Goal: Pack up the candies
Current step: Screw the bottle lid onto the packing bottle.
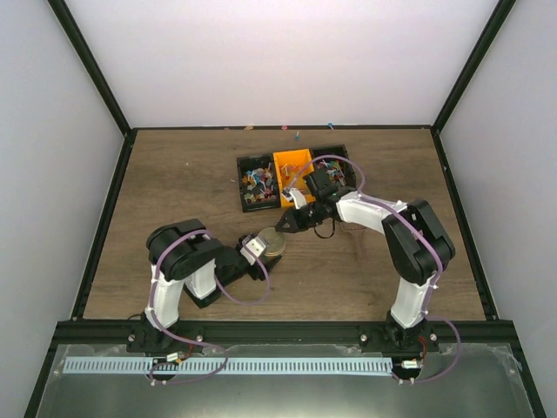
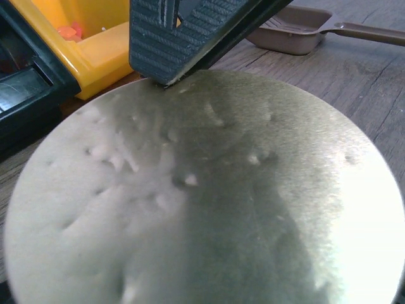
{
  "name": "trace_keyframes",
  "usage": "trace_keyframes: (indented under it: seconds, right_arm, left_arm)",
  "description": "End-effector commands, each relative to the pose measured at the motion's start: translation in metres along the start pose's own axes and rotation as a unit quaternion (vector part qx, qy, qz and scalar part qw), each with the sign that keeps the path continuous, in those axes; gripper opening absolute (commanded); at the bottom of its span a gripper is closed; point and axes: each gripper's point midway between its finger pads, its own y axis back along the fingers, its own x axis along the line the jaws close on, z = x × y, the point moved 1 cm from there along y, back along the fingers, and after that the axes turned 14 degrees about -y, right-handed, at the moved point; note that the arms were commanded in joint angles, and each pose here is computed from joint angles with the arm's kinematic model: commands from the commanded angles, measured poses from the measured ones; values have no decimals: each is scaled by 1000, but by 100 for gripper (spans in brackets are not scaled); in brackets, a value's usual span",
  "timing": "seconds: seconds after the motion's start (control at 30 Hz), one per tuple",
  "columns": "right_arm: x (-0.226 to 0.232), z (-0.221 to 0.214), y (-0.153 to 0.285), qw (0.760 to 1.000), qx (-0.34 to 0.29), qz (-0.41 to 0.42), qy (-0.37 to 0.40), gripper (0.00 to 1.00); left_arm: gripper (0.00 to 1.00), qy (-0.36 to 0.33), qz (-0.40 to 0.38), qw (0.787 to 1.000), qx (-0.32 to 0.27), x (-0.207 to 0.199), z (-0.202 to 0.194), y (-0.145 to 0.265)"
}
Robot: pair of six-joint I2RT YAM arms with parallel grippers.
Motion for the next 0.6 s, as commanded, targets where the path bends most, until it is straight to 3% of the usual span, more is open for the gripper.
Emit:
trace_keyframes:
  seconds: [0.0,0.17,0.57]
  right_arm:
    - [2,-31,-6,999,40,28,-15,10]
    - [-1,-57,-7,998,57,32,-26,1]
    - [0,-128,-5,992,106,51,-43,1]
  left_arm:
    - [83,25,-25,997,70,-12,-37,5]
    - [83,20,-20,996,84,-11,-43,3]
    - [83,18,-11,996,88,-7,-44,1]
